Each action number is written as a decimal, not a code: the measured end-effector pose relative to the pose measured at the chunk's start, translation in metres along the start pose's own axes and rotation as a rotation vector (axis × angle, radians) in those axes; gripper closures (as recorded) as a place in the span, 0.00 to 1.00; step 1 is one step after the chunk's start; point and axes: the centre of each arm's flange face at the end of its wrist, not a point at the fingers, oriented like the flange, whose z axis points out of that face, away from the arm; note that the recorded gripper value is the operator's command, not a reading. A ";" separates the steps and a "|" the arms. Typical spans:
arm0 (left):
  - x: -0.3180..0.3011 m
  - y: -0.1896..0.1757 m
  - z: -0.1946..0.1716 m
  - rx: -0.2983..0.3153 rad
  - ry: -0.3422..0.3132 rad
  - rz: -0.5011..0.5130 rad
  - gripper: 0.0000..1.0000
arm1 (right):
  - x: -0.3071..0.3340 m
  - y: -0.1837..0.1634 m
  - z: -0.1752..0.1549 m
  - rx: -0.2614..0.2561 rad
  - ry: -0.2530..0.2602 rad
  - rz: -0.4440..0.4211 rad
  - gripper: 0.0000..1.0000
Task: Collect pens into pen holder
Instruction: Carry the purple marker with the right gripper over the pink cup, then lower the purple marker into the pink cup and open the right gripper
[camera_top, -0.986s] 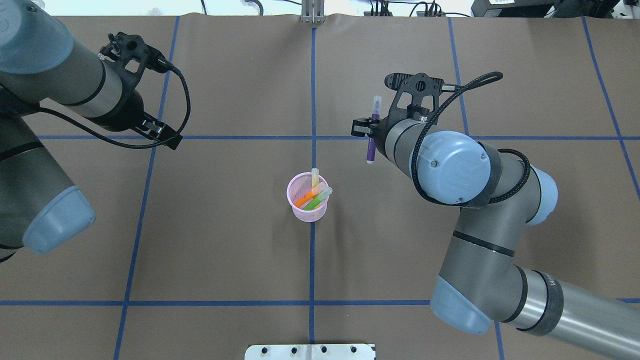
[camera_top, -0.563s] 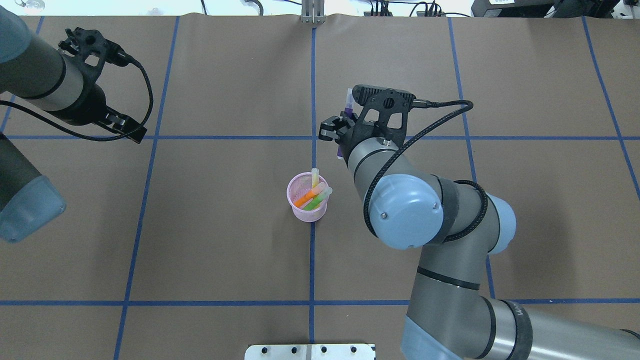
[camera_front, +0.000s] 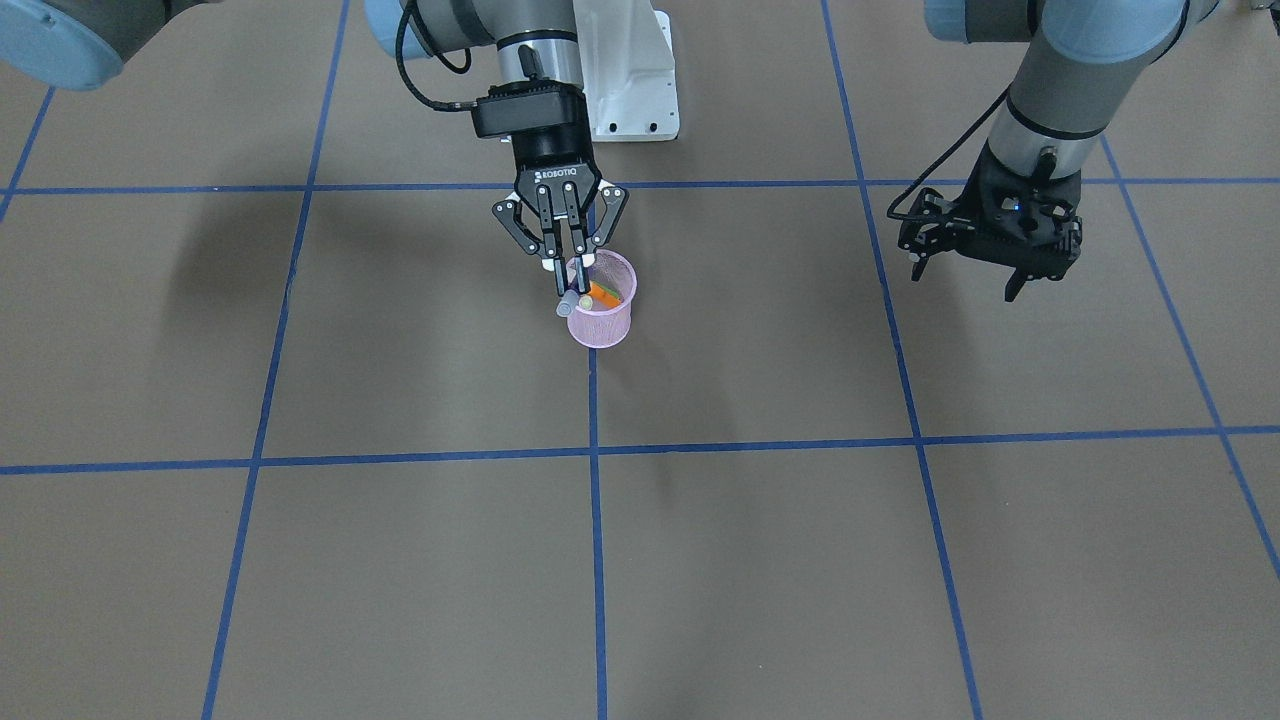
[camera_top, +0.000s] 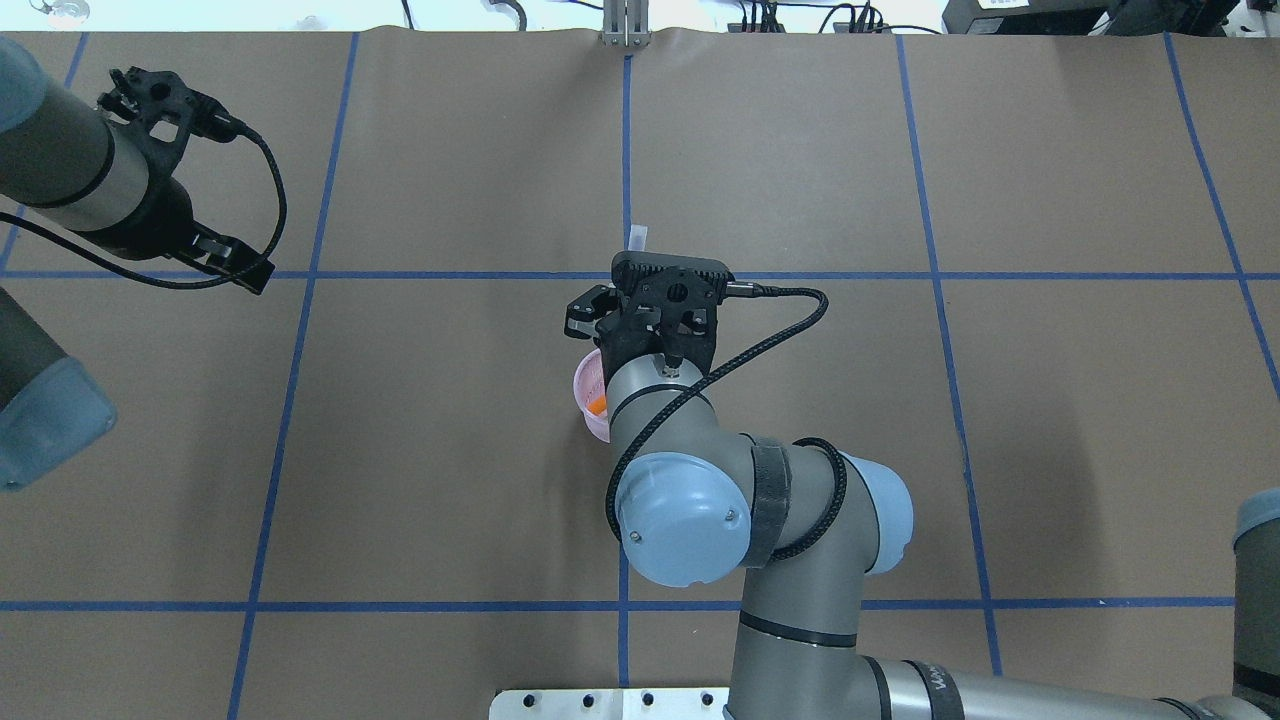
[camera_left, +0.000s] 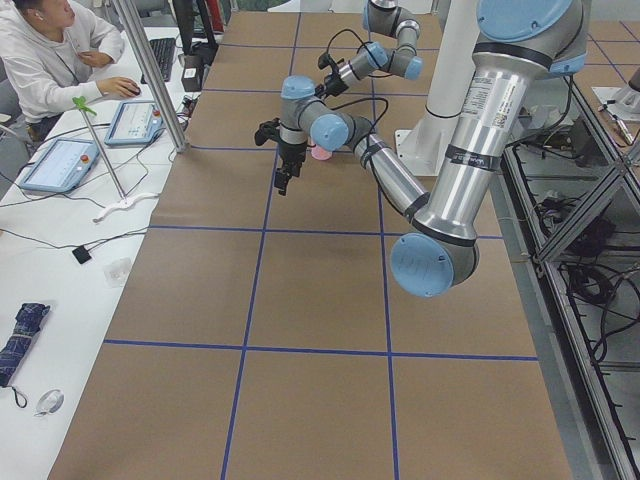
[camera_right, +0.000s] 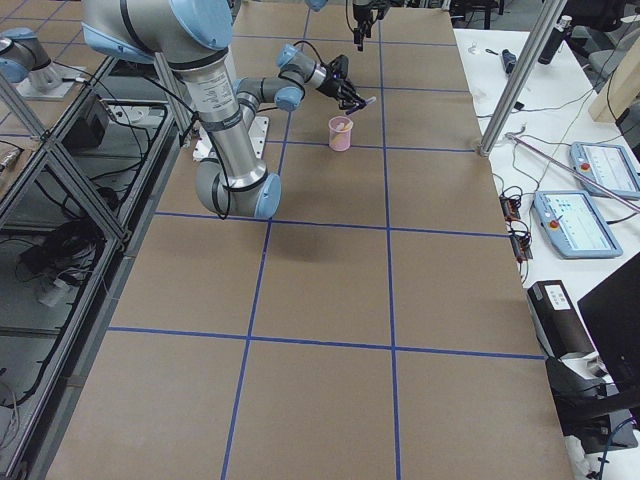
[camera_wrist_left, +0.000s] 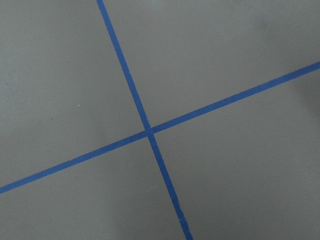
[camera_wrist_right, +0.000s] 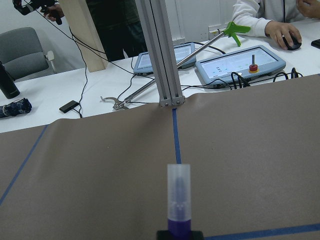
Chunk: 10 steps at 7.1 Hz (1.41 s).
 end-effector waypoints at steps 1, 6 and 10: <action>0.000 0.000 0.000 -0.001 -0.001 -0.002 0.00 | -0.001 0.009 -0.001 -0.006 -0.017 -0.013 1.00; -0.001 0.001 0.001 -0.002 -0.001 -0.014 0.00 | 0.006 0.049 -0.015 0.003 -0.107 -0.149 1.00; 0.000 0.001 0.000 -0.002 0.001 -0.014 0.00 | 0.006 0.053 -0.010 0.027 -0.093 -0.178 0.01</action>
